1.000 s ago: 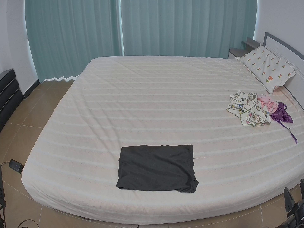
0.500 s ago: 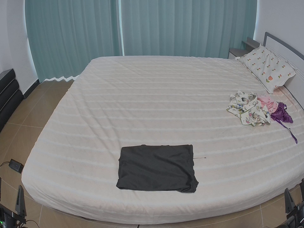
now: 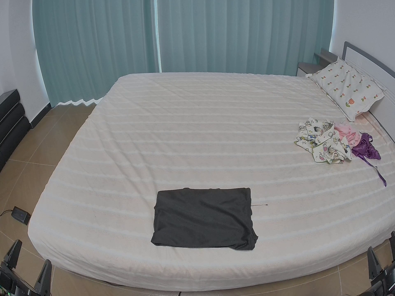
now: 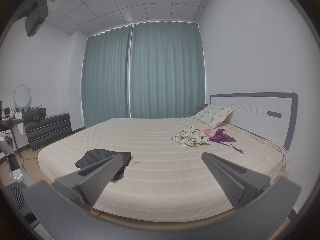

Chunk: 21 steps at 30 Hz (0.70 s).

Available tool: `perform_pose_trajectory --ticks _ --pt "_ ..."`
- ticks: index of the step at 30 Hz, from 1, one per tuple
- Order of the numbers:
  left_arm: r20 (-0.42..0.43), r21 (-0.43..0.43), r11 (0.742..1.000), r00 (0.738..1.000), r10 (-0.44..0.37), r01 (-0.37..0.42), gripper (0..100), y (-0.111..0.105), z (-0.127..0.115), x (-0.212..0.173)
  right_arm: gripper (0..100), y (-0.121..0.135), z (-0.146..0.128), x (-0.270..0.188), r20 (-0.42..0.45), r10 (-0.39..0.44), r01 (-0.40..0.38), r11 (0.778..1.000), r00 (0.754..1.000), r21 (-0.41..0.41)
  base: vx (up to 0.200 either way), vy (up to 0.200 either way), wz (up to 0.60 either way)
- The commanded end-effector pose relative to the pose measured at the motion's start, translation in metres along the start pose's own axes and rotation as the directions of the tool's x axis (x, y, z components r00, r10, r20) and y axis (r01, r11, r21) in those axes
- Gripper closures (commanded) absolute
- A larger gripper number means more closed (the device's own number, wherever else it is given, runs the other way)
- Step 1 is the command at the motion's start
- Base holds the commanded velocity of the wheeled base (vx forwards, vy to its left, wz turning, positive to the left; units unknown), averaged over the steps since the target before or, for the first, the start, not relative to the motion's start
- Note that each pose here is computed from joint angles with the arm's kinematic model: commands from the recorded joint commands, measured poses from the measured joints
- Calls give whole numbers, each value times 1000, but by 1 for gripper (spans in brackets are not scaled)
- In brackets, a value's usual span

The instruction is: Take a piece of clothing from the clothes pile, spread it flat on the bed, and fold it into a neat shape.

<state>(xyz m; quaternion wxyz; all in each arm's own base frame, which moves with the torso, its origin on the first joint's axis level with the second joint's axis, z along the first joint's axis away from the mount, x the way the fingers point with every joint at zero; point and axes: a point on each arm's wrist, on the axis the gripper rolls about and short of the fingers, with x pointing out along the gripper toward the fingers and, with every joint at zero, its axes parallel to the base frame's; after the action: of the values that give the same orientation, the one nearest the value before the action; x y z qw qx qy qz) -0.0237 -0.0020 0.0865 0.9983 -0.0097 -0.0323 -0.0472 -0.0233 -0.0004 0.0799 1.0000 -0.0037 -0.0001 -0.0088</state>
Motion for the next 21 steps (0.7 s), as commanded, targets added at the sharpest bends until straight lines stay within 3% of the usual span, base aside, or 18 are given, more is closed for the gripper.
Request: perform_pose_trajectory --ticks 1,6,9,21 --pt "-17 -45 999 1000 -2 2 0 0 -5 1 0 0 -3 0 0 1 -1 1000 1000 0 0 0 0" --pt "-22 -28 999 999 39 -40 0 1 -6 1 0 0 -3 0 0 2 -2 1000 1000 0 0 0 0" --pt "-82 10 996 993 89 -89 0 2 -13 0 0 0 -3 0 0 5 -5 1000 1000 0 0 0 0" --pt "-67 17 996 994 89 -88 0 2 -11 0 0 0 -3 0 0 2 -2 1000 1000 0 0 0 0"
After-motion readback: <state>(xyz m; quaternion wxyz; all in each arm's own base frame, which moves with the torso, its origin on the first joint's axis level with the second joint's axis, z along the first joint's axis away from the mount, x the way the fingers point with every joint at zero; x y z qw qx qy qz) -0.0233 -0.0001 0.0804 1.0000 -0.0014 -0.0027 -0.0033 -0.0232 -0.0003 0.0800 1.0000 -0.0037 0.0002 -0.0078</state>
